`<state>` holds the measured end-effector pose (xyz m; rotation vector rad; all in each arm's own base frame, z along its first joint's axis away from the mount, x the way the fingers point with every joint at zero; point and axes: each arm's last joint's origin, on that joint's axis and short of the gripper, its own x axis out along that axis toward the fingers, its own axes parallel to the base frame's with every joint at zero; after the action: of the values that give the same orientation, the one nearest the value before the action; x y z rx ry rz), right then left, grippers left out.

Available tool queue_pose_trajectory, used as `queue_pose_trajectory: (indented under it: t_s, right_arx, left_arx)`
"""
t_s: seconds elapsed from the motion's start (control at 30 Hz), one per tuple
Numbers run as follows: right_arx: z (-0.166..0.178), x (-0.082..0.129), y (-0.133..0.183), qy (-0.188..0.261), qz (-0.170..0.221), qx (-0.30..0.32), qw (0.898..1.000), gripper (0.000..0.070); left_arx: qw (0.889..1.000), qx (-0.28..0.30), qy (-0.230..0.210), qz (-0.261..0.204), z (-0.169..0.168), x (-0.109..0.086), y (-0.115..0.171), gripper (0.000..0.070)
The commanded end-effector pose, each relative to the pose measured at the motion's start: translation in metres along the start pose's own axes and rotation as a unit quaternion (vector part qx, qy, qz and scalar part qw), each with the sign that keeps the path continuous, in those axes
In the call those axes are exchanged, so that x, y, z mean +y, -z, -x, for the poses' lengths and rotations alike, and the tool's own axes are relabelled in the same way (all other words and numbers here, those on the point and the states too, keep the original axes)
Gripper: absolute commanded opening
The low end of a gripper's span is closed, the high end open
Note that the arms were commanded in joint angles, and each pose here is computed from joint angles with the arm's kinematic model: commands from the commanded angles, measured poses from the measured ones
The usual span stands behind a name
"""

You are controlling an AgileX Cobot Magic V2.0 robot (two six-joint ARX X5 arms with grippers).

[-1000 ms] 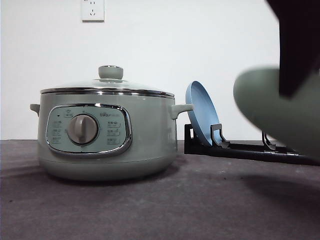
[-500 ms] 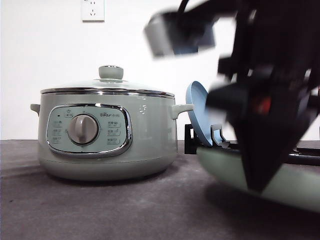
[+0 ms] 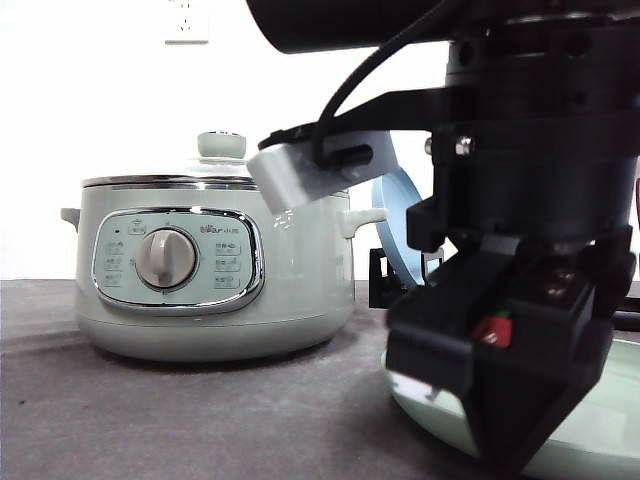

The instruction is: Transfer potato from steamer to green plate

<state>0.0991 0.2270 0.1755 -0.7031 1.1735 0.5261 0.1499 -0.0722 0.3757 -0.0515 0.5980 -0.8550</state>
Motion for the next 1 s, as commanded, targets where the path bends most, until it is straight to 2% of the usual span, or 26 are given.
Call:
queue_pose_trajectory:
  t_s: [0.0, 0.2, 0.3, 0.43, 0.6, 0.77, 0.9, 0.97]
  right_arx:
    - [0.013, 0.002, -0.005, -0.011, -0.019, -0.023, 0.999, 0.0543]
    - [0.059, -0.017, -0.008, -0.069, -0.065, -0.103, 0.990, 0.0563]
    - [0.085, -0.036, -0.007, -0.086, -0.098, -0.155, 0.979, 0.0563]
    - [0.115, -0.068, 0.003, -0.110, -0.144, -0.217, 0.959, 0.0563]
    - [0.139, -0.108, 0.026, -0.107, -0.176, -0.281, 0.937, 0.0562]
    - [0.156, -0.137, 0.052, -0.110, -0.200, -0.332, 0.915, 0.0562]
    - [0.163, -0.152, 0.072, -0.113, -0.214, -0.351, 0.905, 0.0562]
    - [0.164, -0.157, 0.078, -0.113, -0.218, -0.354, 0.903, 0.0562]
  left_arx:
    - [1.000, -0.008, 0.004, -0.014, 0.002, -0.002, -0.005, 0.0700]
    - [1.000, -0.007, 0.004, -0.014, 0.002, -0.002, -0.005, 0.0700]
    - [1.000, -0.007, 0.004, -0.014, 0.002, -0.002, -0.005, 0.0700]
    - [1.000, -0.007, 0.004, -0.014, 0.002, -0.002, -0.005, 0.0700]
    - [1.000, -0.007, 0.004, -0.014, 0.002, -0.002, -0.005, 0.0700]
    - [1.000, -0.003, 0.004, -0.011, 0.002, -0.002, -0.004, 0.0700]
    - [1.000, 0.003, 0.004, -0.008, 0.002, -0.002, -0.003, 0.0700]
    - [1.000, 0.003, 0.004, -0.008, 0.002, -0.002, -0.003, 0.0700]
